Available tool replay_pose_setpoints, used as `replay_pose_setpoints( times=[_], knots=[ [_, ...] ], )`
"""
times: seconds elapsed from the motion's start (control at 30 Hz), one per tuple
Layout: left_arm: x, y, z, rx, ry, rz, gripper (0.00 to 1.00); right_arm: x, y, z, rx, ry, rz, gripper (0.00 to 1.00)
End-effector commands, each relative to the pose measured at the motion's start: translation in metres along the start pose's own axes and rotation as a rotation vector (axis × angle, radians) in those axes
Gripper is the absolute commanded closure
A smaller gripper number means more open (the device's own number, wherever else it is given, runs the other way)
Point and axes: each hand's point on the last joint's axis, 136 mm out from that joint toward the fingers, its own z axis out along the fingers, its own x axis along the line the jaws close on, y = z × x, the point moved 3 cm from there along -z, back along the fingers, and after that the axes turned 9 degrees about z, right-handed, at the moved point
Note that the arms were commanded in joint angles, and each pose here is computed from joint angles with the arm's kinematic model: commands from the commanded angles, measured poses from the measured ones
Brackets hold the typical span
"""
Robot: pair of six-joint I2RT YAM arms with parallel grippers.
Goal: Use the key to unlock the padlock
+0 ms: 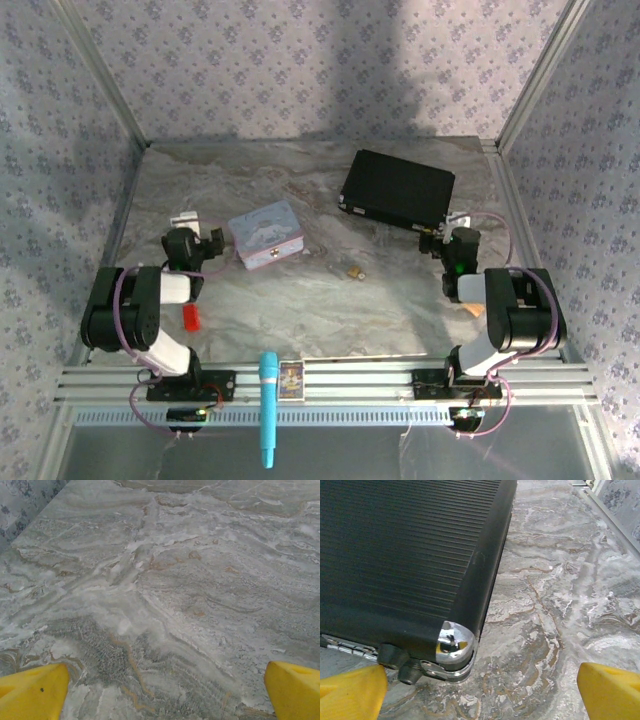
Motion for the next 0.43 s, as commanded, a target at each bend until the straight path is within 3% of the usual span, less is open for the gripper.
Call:
replay_pose_setpoints(
  times=[0.0, 0.4],
  knots=[
    [-0.0016, 0.0181, 0.0009, -0.06, -0.025, 0.01, 0.0, 0.0038, 0.0139, 0.0011, -0.04, 0.021, 0.001, 0.01],
    [-0.0011, 0.0183, 0.001, -0.062, -0.023, 0.01, 0.0, 0.0059, 0.014, 0.0019, -0.033, 0.039, -0.003, 0.01]
  ],
)
